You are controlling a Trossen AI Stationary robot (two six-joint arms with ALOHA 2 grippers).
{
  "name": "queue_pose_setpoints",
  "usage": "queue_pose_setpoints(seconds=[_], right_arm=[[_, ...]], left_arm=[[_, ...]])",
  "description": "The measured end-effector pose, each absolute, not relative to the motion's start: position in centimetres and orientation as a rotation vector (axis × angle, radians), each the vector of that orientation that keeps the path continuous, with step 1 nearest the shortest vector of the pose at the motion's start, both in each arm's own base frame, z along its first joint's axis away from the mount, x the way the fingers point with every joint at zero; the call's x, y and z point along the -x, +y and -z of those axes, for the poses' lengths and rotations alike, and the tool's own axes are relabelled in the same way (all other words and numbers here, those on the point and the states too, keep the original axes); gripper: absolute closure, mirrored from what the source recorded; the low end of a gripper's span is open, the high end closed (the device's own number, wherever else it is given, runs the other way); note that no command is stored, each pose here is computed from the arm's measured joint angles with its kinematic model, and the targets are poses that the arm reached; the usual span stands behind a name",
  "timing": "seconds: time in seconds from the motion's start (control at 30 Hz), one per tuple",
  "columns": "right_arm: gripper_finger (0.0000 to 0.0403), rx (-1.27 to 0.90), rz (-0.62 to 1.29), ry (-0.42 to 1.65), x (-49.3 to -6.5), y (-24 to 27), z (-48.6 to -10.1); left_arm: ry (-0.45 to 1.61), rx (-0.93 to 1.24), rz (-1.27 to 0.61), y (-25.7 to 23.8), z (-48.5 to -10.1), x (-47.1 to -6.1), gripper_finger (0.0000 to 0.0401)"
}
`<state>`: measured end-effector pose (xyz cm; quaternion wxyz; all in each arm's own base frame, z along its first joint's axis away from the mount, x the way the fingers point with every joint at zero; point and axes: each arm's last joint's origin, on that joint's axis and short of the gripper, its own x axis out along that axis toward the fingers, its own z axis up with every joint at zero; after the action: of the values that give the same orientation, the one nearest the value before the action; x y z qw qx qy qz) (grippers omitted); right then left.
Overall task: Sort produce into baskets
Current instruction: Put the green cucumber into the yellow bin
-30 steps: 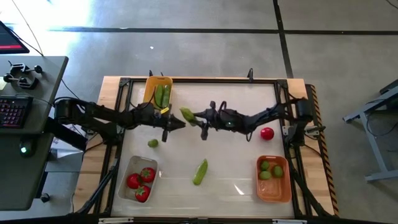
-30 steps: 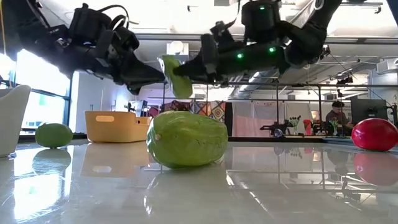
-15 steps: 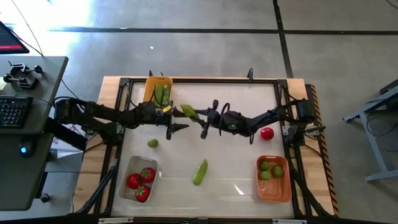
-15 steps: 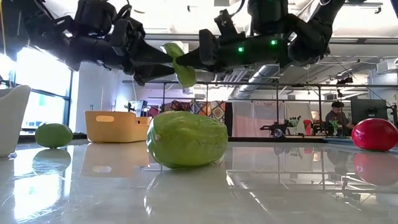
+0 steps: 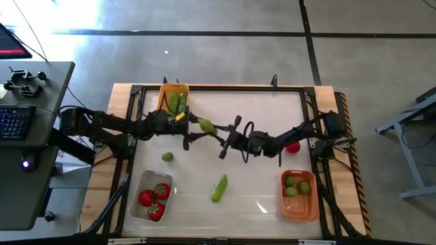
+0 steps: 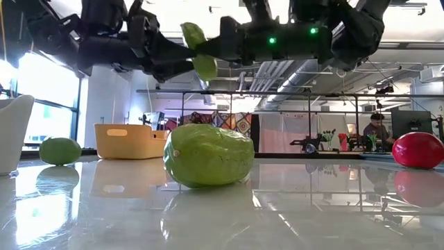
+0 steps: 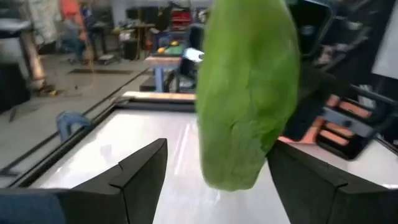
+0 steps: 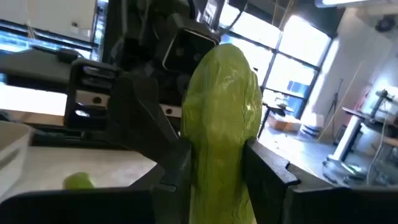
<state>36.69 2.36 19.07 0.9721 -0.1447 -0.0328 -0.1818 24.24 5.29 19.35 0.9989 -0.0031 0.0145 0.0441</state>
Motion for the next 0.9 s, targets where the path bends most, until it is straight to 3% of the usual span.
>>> queue_pose_setpoints(seconds=[0.43, 0.9], right_arm=[[0.0300, 0.313, 0.346, -0.019, -36.7, 2.7, -18.5], [0.0300, 0.273, 0.328, -0.005, -36.8, 2.2, -18.3]], left_arm=[[-0.121, -0.034, 0.010, 5.2, -21.1, -23.9, 0.0144], [-0.105, -0.020, 0.013, 5.2, -20.9, -24.0, 0.0144]])
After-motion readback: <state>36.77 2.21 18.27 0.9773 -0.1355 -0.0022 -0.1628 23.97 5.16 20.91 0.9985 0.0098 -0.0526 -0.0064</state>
